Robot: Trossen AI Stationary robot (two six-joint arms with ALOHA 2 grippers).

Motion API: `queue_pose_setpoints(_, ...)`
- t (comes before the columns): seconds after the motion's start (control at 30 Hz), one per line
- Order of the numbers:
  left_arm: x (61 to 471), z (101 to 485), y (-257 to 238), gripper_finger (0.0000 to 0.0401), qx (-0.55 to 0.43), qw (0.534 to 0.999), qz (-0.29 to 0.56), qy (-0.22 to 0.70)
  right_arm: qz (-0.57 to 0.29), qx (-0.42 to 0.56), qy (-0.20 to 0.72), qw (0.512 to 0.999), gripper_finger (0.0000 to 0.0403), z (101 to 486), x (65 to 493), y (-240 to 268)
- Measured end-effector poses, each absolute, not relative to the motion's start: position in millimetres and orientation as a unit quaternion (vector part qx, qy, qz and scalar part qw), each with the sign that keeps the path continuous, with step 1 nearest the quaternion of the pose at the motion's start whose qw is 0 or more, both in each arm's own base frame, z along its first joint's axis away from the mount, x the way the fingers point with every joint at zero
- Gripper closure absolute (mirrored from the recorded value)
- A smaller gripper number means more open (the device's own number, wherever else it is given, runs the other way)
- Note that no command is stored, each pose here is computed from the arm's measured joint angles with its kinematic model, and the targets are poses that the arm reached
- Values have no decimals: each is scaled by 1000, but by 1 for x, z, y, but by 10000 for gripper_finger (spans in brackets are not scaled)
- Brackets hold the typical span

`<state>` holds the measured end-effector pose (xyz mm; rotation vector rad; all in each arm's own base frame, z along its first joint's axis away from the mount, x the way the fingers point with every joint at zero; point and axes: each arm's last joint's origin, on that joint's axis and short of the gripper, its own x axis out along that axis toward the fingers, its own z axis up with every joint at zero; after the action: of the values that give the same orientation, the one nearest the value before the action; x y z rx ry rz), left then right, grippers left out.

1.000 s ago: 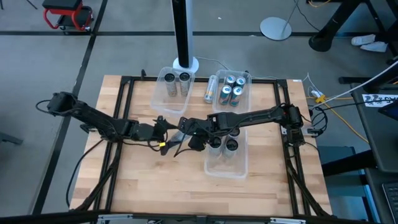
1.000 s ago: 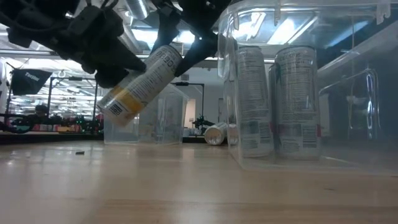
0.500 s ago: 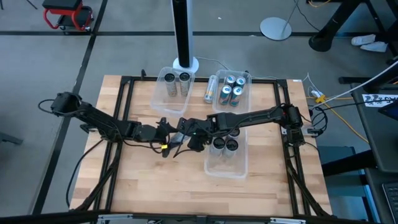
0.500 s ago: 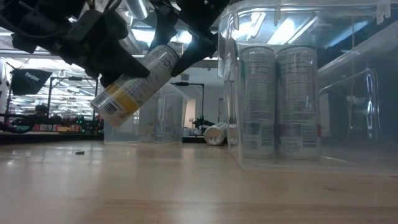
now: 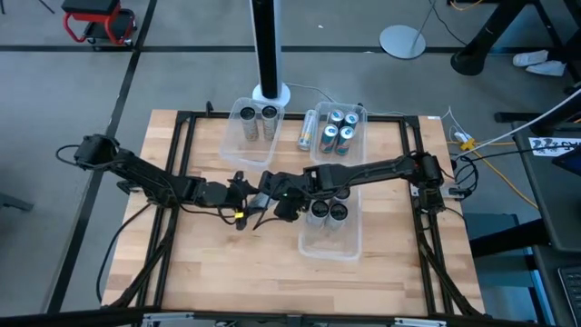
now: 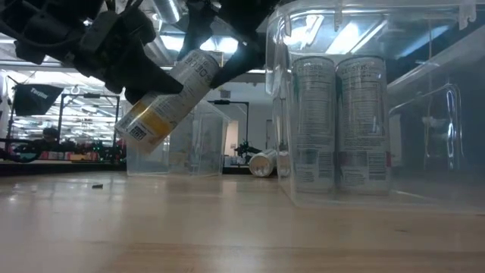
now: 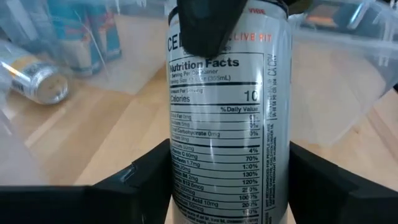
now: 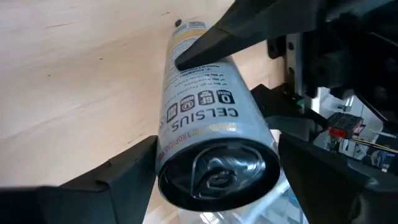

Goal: Sort soda cans
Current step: Move the white yellow soda can to the center of the table

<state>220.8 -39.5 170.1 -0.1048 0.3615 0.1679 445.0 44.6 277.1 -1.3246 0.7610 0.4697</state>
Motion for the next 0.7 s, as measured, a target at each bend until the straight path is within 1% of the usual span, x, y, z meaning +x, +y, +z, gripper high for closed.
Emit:
queue_pose_setpoints(0.1,220,170,-41,165,-42,982,83,166,217,-595,340,695,79,294,436,46)
queue_pose_setpoints(0.2,210,157,-40,165,-34,983,91,159,207,-587,341,704,79,319,426,45)
queue_pose_setpoints(0.33,193,149,-34,165,-40,990,105,83,192,-582,329,719,78,341,416,44)
queue_pose_setpoints(0.43,186,150,-33,165,-30,994,99,45,183,-584,316,725,77,346,415,44)
queue_pose_setpoints(0.7,190,152,-34,165,-1,997,83,5,178,-593,304,724,77,344,420,44)
